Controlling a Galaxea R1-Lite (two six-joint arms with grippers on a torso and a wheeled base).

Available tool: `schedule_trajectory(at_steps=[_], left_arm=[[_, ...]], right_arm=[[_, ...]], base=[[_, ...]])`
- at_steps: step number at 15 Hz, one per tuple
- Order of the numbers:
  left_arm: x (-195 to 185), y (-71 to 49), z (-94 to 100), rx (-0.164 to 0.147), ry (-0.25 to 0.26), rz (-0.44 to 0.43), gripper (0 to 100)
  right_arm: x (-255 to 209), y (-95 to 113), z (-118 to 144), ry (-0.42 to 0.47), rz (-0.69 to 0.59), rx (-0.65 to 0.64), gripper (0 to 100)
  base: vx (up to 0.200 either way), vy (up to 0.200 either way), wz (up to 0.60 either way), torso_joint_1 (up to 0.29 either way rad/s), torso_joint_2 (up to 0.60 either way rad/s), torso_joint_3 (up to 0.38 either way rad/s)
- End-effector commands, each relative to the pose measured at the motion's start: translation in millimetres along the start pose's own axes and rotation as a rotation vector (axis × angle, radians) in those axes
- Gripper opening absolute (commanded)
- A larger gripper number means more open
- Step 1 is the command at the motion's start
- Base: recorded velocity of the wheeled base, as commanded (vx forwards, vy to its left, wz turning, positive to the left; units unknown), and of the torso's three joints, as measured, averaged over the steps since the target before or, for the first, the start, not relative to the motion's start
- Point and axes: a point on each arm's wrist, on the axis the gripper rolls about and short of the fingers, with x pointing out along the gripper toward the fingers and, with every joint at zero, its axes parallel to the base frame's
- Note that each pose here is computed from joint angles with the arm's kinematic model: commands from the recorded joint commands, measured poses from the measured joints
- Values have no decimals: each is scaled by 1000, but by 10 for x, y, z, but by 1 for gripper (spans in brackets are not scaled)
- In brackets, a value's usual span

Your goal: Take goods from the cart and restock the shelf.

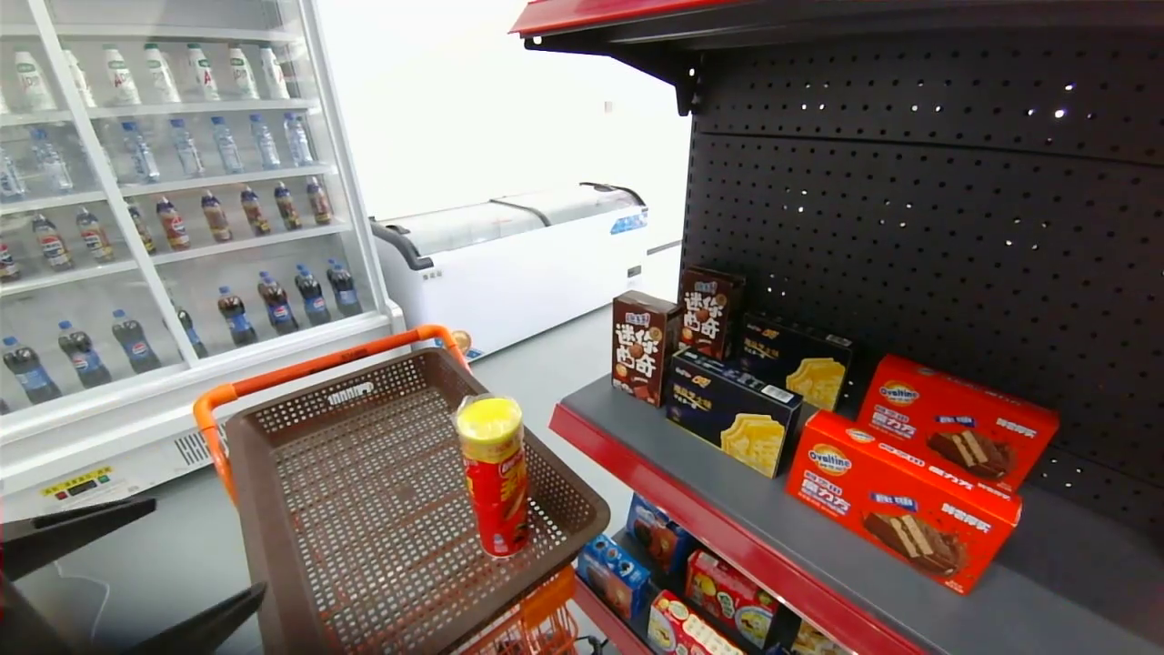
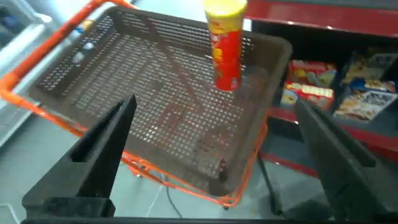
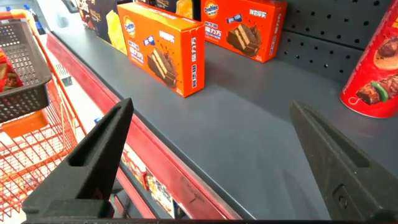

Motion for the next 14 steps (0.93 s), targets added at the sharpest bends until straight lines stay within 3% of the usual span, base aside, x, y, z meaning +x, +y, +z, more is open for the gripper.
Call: schedule_trajectory(at_steps=[1, 5, 8, 10, 14], left_arm=[[345, 15, -67, -9, 116, -58, 100], [788, 96, -38, -12, 134, -50, 100], [1098, 116, -35, -15, 94, -108, 100], [1340, 140, -50, -10, 94, -130, 100], [1720, 187, -173, -27, 158, -136, 100]], right_arm=[[0, 0, 0, 0, -1, 0, 100], [0, 0, 0, 0, 1, 0, 100], [0, 0, 0, 0, 1, 0, 100], [0, 0, 0, 0, 1, 0, 100], [0, 0, 0, 0, 1, 0, 100]], base=[[0, 0, 0, 0, 0, 0], [0, 0, 0, 0, 0, 0], [0, 0, 0, 0, 0, 0], [0, 0, 0, 0, 0, 0], [0, 0, 0, 0, 0, 0]])
